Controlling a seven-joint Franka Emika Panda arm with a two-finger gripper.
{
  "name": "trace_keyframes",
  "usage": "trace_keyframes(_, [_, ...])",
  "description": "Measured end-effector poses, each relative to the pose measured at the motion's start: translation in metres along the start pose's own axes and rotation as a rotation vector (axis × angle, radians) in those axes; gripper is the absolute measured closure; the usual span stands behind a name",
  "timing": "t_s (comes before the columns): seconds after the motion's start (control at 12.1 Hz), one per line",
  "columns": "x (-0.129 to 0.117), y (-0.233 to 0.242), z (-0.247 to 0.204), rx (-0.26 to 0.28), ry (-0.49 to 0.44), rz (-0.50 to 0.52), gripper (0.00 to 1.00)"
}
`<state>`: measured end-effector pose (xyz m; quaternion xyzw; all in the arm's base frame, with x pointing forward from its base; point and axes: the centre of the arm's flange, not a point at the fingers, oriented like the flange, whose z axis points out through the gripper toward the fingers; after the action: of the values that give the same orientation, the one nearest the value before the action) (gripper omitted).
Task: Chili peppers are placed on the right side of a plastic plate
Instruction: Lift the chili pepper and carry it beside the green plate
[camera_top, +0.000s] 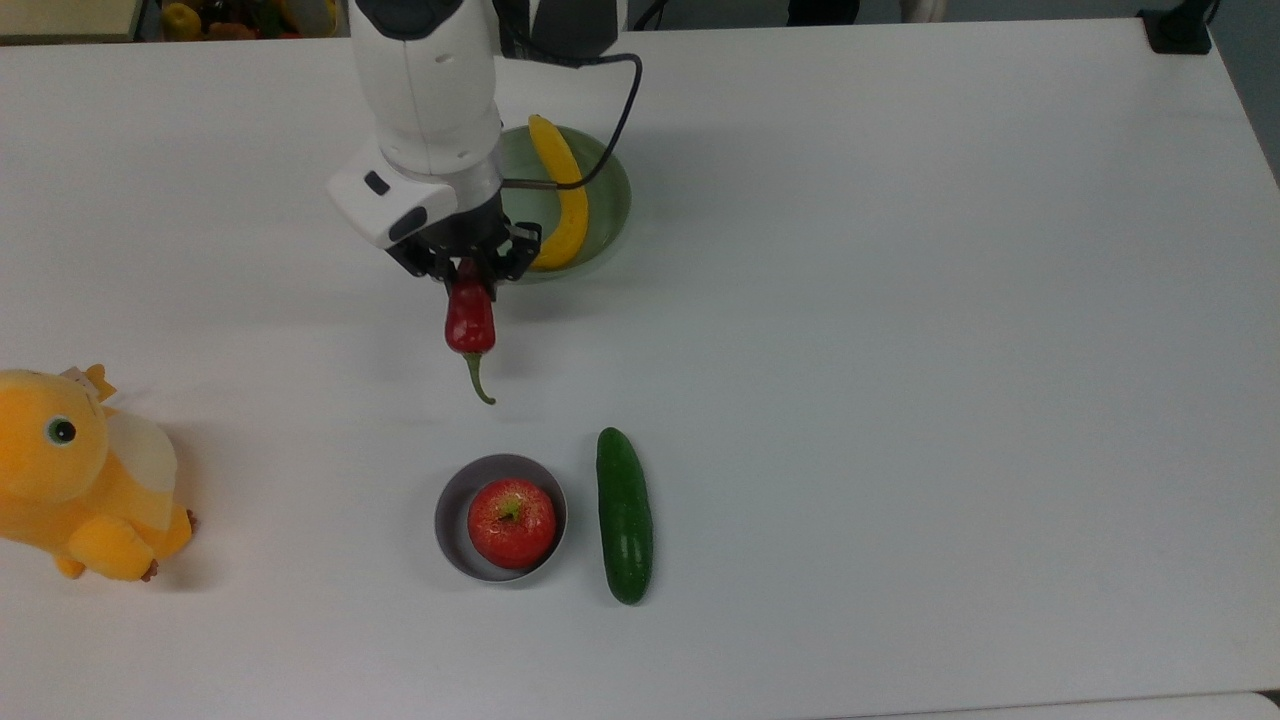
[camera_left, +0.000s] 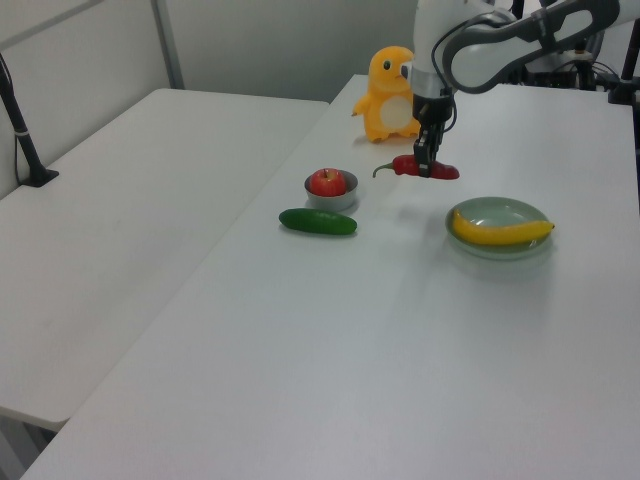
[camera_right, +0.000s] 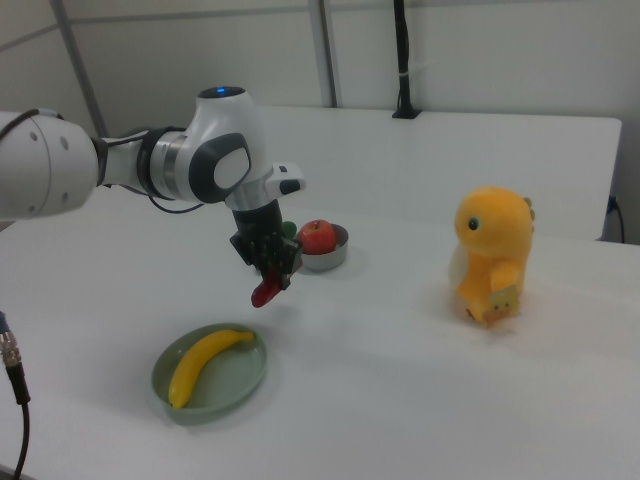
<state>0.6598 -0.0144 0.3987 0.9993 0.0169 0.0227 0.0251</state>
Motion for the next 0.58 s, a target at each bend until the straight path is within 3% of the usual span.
trace_keyframes(0.33, [-0.022,0.022,-0.026,-0.003,-0.089,0.006,0.67])
trace_keyframes(0.58, [-0.055,0.041,-0.039,0.003,-0.161,-0.041,0.67])
